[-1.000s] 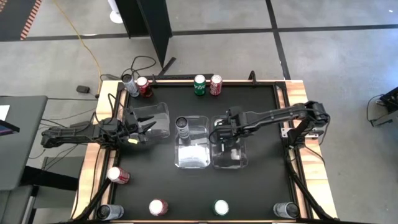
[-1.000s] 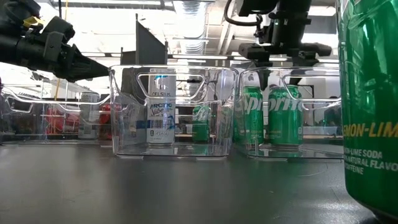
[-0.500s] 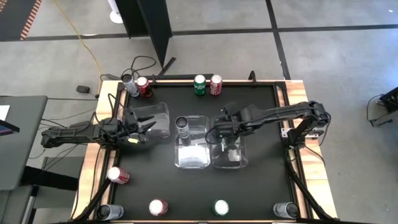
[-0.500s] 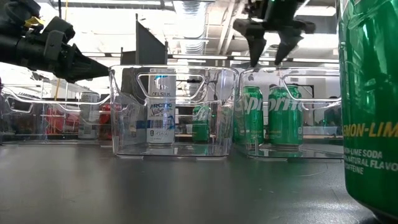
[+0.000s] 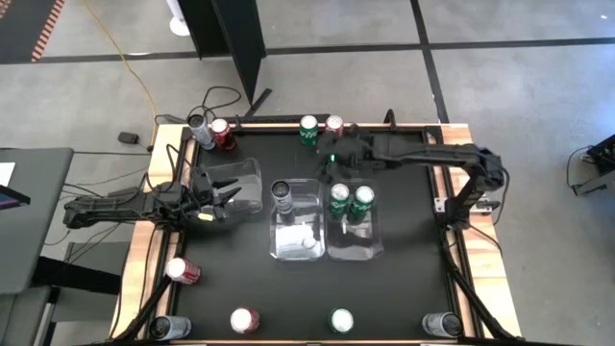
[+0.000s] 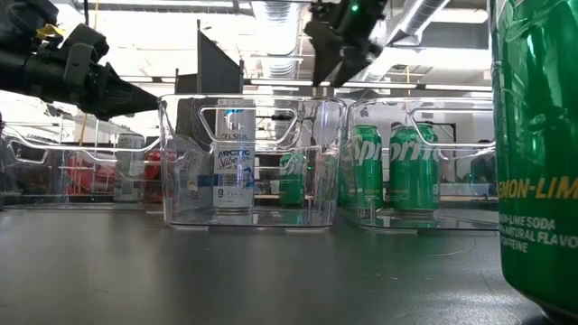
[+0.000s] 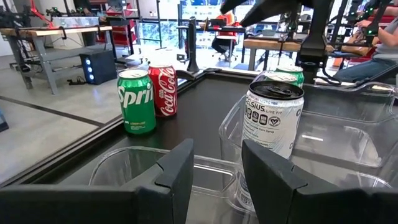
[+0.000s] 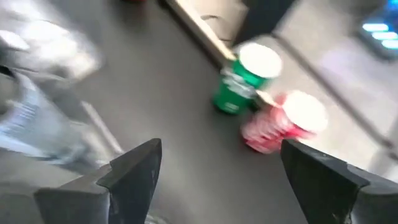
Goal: Sort soda cans
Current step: Put the bottom green soda can into the right transparent bin
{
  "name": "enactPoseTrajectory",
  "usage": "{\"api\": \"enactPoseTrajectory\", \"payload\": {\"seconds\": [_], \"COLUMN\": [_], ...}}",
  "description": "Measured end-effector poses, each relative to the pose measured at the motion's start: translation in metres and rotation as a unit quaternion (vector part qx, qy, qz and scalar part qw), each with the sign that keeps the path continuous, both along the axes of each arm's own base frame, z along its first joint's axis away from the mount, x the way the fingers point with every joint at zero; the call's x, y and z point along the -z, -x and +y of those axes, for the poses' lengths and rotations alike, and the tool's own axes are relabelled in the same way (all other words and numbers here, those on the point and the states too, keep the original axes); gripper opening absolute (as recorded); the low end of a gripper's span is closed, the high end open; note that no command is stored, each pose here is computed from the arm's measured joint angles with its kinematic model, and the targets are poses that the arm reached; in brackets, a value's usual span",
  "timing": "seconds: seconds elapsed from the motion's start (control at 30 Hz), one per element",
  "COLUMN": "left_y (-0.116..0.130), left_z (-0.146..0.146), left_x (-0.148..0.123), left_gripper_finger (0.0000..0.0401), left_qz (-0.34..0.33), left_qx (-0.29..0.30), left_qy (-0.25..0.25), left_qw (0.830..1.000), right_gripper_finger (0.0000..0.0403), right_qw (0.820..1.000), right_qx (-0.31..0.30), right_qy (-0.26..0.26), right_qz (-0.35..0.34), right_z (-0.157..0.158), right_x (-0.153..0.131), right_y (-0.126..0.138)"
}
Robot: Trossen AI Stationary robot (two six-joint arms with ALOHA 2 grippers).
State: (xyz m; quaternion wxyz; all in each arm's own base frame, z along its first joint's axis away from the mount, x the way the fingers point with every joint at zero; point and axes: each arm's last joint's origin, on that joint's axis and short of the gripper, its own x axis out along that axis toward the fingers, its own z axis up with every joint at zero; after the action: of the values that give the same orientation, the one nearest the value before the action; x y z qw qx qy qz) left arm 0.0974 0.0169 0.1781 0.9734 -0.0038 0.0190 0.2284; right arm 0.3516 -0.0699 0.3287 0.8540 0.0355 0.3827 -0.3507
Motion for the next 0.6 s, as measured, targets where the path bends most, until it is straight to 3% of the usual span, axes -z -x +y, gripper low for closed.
{"api": "enactPoseTrajectory", "payload": {"seconds": [0.1, 0.5, 0.6], "left_y": [0.000, 0.000, 0.000], "left_z": [0.000, 0.000, 0.000], "left_x": [0.000, 0.000, 0.000], "left_gripper_finger": [0.0132, 0.0132, 0.0132], "left_qz": [0.000, 0.001, 0.000], "left_qx": [0.000, 0.000, 0.000], "left_qy": [0.000, -0.004, -0.003], "left_qw": [1.000, 1.000, 1.000], "right_gripper_finger": [0.0345, 0.0345, 0.0345], "right_qw": [0.998, 0.995, 0.992], "right_qx": [-0.029, -0.059, -0.070], "right_qy": [-0.049, -0.072, -0.103], "right_qz": [-0.031, -0.029, -0.024], "right_z": [-0.022, -0.060, -0.062], "right_x": [-0.002, -0.002, 0.001], "right_y": [0.000, 0.010, 0.013]}}
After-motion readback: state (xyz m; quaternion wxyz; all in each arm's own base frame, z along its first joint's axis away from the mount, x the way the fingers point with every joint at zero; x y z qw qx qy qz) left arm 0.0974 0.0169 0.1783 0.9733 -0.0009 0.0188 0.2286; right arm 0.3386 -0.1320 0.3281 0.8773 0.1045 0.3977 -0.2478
